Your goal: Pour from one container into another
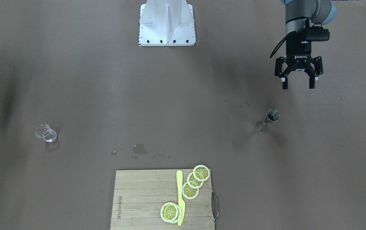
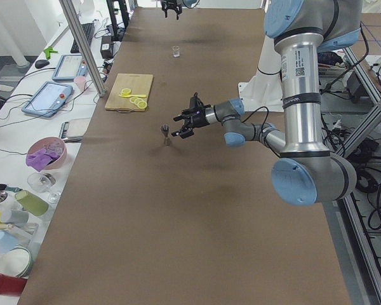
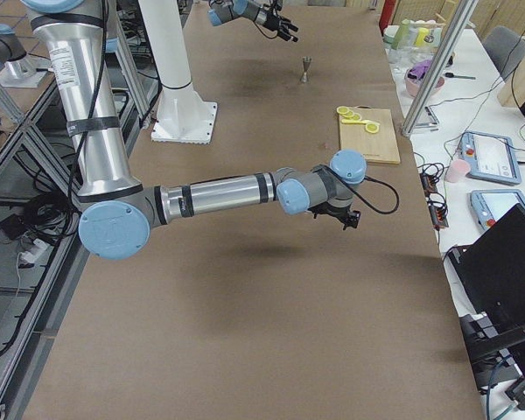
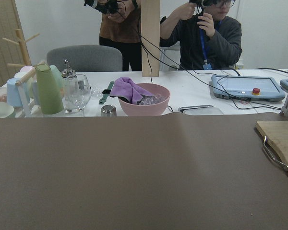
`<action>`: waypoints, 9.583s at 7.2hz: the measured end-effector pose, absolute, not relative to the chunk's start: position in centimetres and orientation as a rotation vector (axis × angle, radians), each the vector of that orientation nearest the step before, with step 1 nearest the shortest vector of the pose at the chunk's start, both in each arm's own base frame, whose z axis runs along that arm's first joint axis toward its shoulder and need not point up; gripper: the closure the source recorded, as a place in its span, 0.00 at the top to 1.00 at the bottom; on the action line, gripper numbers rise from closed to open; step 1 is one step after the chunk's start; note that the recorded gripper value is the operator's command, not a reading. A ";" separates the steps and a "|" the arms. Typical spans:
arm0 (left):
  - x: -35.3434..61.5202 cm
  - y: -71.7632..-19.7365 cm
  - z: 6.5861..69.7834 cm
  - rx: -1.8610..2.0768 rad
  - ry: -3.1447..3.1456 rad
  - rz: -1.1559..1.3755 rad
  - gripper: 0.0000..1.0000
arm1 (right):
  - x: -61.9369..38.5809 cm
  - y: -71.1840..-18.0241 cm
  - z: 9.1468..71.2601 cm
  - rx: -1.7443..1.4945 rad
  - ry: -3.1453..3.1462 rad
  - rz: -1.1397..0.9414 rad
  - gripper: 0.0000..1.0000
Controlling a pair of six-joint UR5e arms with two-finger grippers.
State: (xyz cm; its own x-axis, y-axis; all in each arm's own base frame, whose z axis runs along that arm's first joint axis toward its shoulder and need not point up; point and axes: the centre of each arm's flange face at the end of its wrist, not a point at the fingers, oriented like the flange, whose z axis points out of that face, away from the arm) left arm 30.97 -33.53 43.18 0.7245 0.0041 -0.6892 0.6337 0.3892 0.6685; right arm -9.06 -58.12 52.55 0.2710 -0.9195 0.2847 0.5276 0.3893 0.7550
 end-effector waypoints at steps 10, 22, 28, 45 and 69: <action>42.2 -28.5 45.0 1.298 0.657 -0.489 0.98 | -21.8 -55.0 50.4 0.503 -0.914 -0.851 1.00; 44.7 -30.1 48.4 1.222 0.667 -0.433 0.98 | -26.4 -53.6 54.7 0.747 -0.883 -0.868 1.00; 46.2 -33.4 48.7 1.200 0.652 -0.448 0.98 | -26.9 -54.2 54.2 0.750 -0.900 -0.871 1.00; 46.8 -40.2 48.9 1.157 0.654 -0.495 0.78 | -29.2 -53.1 54.0 0.714 -0.956 -0.918 0.16; 50.8 -41.3 38.7 1.239 0.761 -0.475 0.00 | -28.9 -59.0 40.1 0.629 -0.866 -0.945 0.00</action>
State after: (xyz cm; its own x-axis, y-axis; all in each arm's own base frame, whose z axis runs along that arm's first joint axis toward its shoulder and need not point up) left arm 50.84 -41.33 38.70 0.6705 0.0762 -0.7380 0.6965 0.2781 0.6615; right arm -28.91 -58.99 40.07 0.3090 -0.8842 0.3503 0.4264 0.4580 0.7800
